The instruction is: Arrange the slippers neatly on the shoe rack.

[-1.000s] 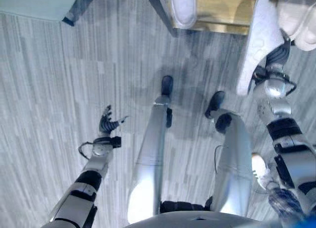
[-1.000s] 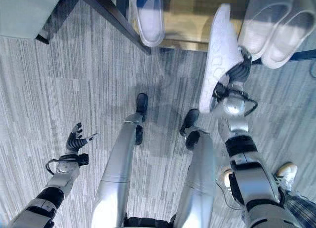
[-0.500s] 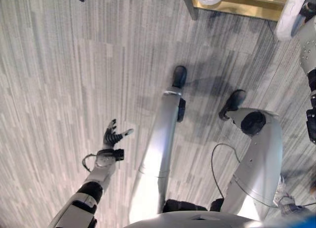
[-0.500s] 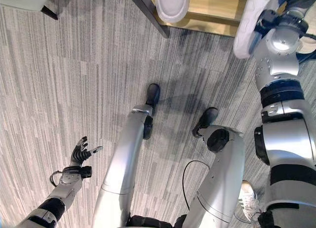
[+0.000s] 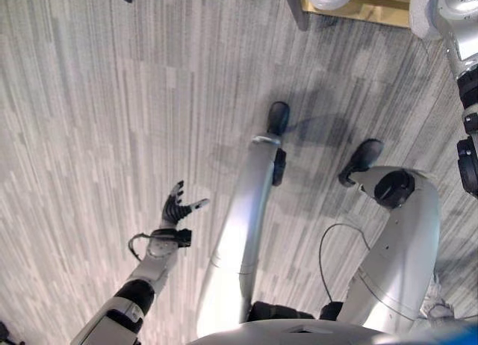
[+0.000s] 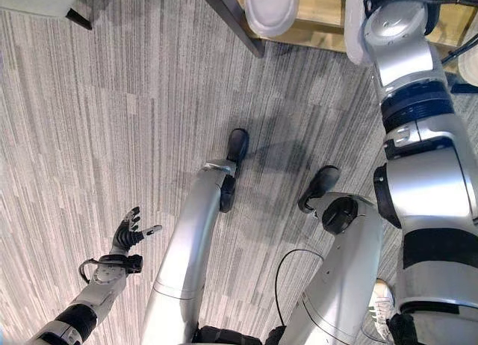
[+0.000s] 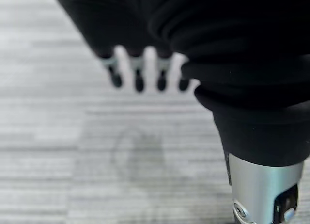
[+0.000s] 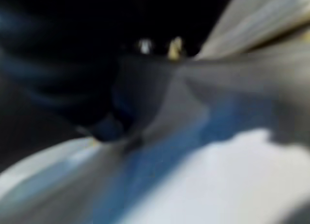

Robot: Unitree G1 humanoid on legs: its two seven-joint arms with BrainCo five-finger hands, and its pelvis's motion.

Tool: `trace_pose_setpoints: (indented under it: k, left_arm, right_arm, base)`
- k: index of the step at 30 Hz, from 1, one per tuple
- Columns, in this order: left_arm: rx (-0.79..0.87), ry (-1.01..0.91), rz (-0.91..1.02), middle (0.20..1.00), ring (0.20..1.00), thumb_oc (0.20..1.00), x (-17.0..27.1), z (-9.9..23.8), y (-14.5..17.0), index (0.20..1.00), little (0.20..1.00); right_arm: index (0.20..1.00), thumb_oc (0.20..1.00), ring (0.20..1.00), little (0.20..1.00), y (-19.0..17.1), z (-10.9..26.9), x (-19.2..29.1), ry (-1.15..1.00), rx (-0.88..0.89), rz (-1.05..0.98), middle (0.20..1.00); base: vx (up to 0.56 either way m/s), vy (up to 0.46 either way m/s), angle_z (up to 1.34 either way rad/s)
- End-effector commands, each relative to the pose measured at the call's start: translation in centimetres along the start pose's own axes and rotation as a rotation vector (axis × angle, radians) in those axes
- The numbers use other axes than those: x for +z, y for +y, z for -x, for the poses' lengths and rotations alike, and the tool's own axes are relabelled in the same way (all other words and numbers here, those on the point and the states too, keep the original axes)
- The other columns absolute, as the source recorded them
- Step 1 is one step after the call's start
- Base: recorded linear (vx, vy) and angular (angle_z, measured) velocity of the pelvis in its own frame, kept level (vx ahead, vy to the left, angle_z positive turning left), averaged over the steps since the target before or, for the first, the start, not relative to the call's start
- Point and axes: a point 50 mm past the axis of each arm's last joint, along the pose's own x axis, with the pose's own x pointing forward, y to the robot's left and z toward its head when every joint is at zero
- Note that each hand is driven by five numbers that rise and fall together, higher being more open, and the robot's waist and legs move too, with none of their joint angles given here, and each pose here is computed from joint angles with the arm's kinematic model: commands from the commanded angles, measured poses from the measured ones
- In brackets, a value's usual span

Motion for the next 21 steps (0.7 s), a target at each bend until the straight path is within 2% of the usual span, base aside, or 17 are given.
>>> trace_pose_setpoints:
  k: [1, 5, 18, 19, 20, 21]
  left_arm:
    - [0.051, 0.094, -0.065, 1.000, 1.000, 1.000, -2.9, 1.5, 1.5, 1.000, 1.000]
    - [0.046, 0.085, -0.073, 1.000, 1.000, 1.000, -2.8, 1.5, 1.6, 1.000, 1.000]
    - [-0.014, 0.083, -0.108, 1.000, 1.000, 1.000, -3.1, 2.0, 0.5, 1.000, 1.000]
    - [-0.013, 0.083, -0.107, 1.000, 1.000, 1.000, -3.0, 2.0, 0.5, 1.000, 1.000]
    - [-0.013, 0.083, -0.107, 1.000, 1.000, 1.000, -3.0, 2.0, 0.5, 1.000, 1.000]
    - [-0.012, 0.082, -0.107, 1.000, 1.000, 1.000, -3.0, 1.9, 0.6, 1.000, 1.000]
  right_arm:
    - [0.200, 0.200, 0.200, 0.200, -0.9, -0.7, 1.1, -0.073, -0.035, -0.012, 0.200]
    - [0.200, 0.200, 0.200, 0.200, -1.7, -1.4, 0.7, -0.051, -0.066, 0.006, 0.200]
    - [0.200, 0.200, 0.200, 0.200, -0.7, -1.0, 1.8, -0.057, -0.075, 0.004, 0.200]
    - [0.442, 0.442, 0.442, 0.442, -0.7, -1.0, 1.6, -0.050, -0.073, 0.001, 0.442]
    - [0.451, 0.451, 0.451, 0.451, -0.7, -1.0, 1.6, -0.050, -0.073, 0.001, 0.451]
    - [0.200, 0.200, 0.200, 0.200, -0.7, -1.1, 1.6, -0.051, -0.074, 0.003, 0.200]
  base:
    - [0.01, 0.050, 0.06]
    - [0.02, 0.033, 0.06]
    - [0.01, 0.007, -0.01]
    - [0.00, 0.000, 0.00]
    - [0.00, 0.000, 0.00]
    - [0.00, 0.000, 0.00]
